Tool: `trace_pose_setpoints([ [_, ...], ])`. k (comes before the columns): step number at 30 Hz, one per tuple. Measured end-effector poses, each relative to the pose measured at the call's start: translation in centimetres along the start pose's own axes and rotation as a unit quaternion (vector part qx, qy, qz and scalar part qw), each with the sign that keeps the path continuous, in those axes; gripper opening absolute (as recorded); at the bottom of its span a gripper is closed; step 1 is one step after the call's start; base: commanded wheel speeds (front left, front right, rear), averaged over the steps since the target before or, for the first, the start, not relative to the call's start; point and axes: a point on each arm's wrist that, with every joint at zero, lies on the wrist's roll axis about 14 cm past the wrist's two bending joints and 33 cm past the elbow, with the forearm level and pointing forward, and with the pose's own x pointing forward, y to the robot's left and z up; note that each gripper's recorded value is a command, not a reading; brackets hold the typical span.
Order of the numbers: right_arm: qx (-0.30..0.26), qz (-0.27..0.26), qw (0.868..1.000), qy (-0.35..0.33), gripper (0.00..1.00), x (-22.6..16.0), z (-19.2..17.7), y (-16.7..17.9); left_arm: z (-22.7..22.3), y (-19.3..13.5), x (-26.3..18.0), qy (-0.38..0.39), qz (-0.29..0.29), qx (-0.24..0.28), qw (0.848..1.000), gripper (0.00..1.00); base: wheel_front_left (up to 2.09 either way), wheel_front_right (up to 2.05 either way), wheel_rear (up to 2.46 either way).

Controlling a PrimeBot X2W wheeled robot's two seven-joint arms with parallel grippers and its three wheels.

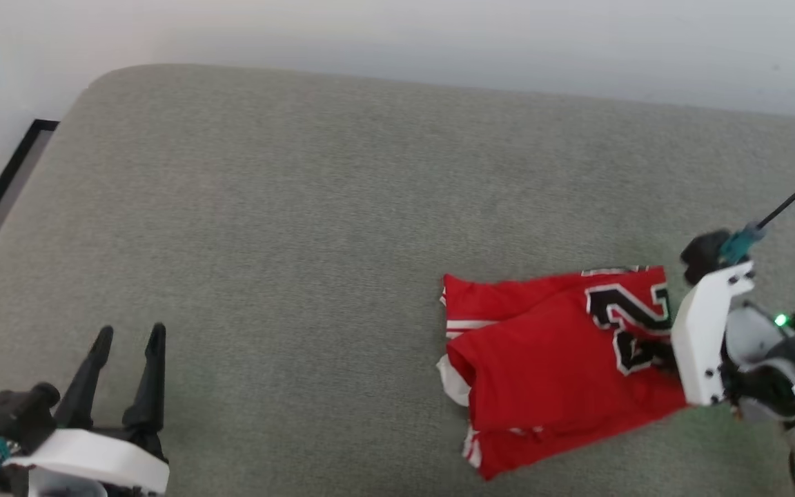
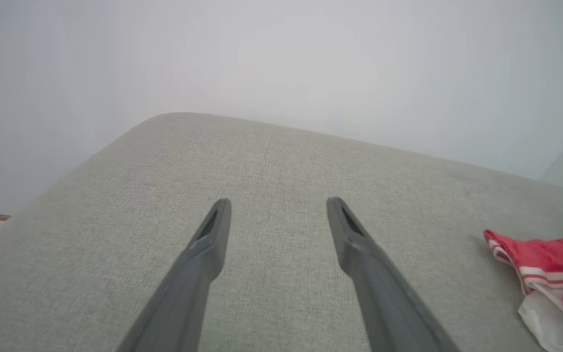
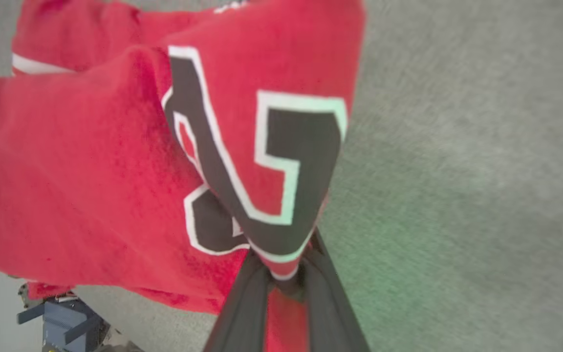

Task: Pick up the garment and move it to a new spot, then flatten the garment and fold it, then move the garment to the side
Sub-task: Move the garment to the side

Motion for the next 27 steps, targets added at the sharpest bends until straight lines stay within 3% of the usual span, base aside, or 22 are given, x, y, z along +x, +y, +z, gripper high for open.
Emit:
trace_pose_setpoints([
  [12,0.017,-0.104,0.991,-0.082,0.0,-5.8,3.3,-7.7,1.3,-6.8,6.7,-0.022,-0.106,0.003,0.994,1.0,0.0,0.0,0.0],
  [20,0.041,-0.201,0.971,-0.124,0.0,-10.5,3.9,-14.6,0.8,-13.4,11.1,-0.023,-0.202,0.013,0.979,1.0,0.0,0.0,0.0],
  [27,0.063,-0.289,0.943,-0.149,0.0,-14.4,3.5,-20.7,-0.4,-19.5,13.5,-0.019,-0.286,0.013,0.958,1.0,0.0,0.0,0.0],
])
